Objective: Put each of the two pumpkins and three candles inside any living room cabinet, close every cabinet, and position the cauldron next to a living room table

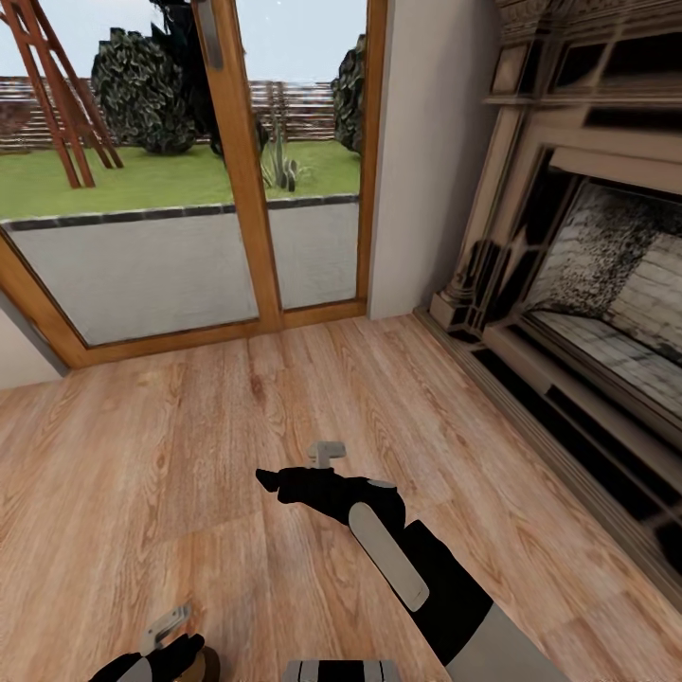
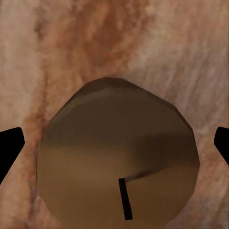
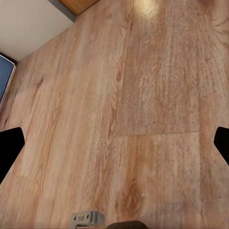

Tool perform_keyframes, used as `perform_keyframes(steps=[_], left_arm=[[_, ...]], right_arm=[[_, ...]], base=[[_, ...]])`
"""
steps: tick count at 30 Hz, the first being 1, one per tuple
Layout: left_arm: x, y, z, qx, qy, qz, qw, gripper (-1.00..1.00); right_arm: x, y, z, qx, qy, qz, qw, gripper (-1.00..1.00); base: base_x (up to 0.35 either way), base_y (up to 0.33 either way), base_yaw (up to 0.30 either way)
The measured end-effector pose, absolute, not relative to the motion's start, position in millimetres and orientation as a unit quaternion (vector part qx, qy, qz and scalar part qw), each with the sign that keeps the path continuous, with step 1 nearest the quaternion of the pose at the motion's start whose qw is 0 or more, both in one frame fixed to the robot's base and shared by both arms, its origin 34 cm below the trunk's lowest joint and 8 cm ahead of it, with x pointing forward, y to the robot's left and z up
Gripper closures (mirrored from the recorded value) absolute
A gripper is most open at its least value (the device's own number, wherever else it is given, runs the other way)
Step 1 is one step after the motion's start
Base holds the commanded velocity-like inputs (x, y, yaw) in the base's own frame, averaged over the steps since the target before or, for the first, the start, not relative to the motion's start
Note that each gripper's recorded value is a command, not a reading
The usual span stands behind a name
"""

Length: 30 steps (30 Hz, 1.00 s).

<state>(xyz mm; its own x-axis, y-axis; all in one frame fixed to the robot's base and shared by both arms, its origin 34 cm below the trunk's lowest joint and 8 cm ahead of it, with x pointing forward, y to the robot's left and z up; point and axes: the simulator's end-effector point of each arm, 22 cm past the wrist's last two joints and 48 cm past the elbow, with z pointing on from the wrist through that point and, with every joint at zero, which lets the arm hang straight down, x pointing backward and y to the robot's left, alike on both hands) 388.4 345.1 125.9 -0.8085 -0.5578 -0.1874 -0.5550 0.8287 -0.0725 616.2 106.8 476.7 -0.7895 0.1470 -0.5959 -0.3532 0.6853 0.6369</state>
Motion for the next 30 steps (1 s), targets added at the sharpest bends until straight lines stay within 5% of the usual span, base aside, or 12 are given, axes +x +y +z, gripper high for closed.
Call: perform_keyframes(steps=[30], left_arm=[[374,345,114,-0.292,0.953,-0.002,0.083,-1.00]], right_arm=[[615,107,457,-0.053,0.866,0.394,0.303,-1.00]], base=[[0.000,0.000,0.000]])
